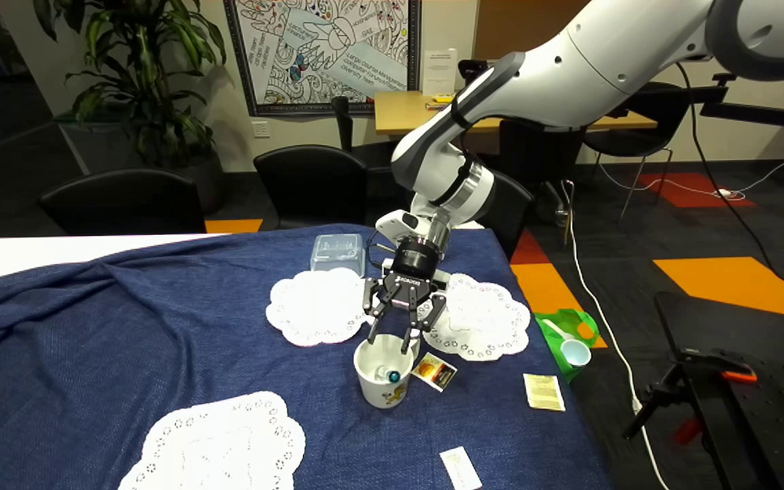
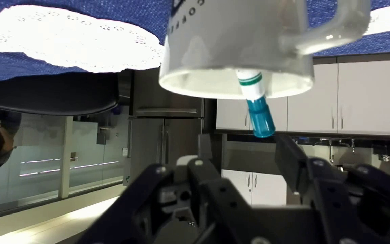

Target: Put the green marker in the mug

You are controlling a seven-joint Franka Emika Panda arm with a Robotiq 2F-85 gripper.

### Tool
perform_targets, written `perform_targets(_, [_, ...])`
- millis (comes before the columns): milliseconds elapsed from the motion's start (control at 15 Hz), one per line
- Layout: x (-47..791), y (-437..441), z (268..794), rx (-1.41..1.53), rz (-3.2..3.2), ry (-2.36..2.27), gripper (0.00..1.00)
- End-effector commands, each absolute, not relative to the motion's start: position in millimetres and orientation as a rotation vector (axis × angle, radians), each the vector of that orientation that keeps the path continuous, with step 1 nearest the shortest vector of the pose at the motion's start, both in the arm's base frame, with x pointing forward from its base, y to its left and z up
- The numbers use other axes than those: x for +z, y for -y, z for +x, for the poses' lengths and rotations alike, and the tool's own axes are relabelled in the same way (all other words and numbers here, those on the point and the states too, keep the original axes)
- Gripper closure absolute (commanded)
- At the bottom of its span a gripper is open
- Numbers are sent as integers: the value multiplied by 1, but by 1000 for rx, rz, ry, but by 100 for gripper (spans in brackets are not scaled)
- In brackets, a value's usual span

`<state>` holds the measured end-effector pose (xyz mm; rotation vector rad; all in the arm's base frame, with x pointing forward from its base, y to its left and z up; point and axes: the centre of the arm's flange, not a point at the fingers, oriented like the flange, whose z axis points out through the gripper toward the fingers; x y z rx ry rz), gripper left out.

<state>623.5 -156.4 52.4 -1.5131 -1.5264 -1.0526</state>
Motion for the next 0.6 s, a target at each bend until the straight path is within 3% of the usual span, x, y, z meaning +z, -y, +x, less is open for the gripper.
perform_targets(0, [60, 156, 631, -1046, -1499, 1508, 13])
perform_targets(133, [73, 151, 623, -1051, -1489, 1533, 1])
perform_targets(533, [121, 129, 606, -1042, -1449, 1571, 0])
